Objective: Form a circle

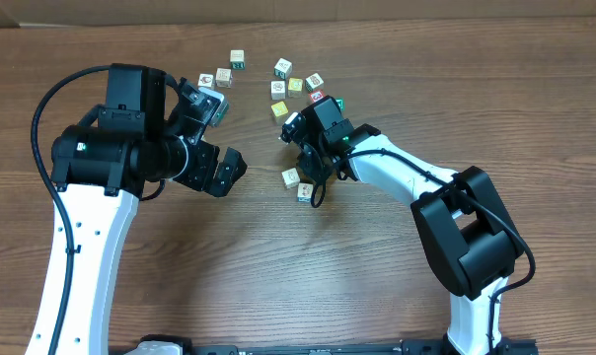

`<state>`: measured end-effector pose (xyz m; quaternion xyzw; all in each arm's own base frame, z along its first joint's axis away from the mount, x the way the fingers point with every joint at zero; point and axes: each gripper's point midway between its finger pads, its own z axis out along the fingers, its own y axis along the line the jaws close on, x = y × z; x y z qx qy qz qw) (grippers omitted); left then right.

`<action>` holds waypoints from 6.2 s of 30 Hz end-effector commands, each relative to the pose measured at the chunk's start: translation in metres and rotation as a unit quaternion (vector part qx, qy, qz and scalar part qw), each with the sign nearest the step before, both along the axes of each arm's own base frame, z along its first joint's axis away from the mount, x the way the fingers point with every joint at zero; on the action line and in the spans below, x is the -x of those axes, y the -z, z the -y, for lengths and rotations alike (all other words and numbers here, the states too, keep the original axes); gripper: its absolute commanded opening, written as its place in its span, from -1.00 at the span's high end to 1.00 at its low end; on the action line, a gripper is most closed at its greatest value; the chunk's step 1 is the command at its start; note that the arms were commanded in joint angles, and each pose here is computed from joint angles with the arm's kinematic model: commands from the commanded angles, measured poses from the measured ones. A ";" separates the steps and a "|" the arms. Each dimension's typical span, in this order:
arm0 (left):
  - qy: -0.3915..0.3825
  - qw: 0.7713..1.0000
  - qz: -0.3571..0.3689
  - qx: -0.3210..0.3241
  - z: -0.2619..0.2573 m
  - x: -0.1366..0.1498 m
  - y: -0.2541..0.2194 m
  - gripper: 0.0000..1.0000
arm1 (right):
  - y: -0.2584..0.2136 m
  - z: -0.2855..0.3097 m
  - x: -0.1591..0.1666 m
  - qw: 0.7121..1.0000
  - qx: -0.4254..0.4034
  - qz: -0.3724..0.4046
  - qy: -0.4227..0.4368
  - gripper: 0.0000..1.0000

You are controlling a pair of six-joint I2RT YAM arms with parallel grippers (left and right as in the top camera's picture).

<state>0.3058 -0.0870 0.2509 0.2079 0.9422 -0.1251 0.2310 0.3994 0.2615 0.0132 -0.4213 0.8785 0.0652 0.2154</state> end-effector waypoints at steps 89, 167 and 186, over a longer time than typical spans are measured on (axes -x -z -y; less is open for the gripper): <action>0.014 1.000 -0.001 0.003 0.003 0.000 0.002 -0.99 | -0.002 0.002 -0.003 0.999 0.008 0.007 0.042 0.01; 0.014 1.000 -0.001 0.003 0.003 0.000 0.002 -0.99 | -0.040 0.000 -0.012 0.996 -0.041 0.020 0.081 0.49; 0.014 1.000 -0.001 0.003 0.003 0.000 0.002 -0.99 | -0.036 0.004 -0.007 0.982 -0.068 -0.024 0.177 0.59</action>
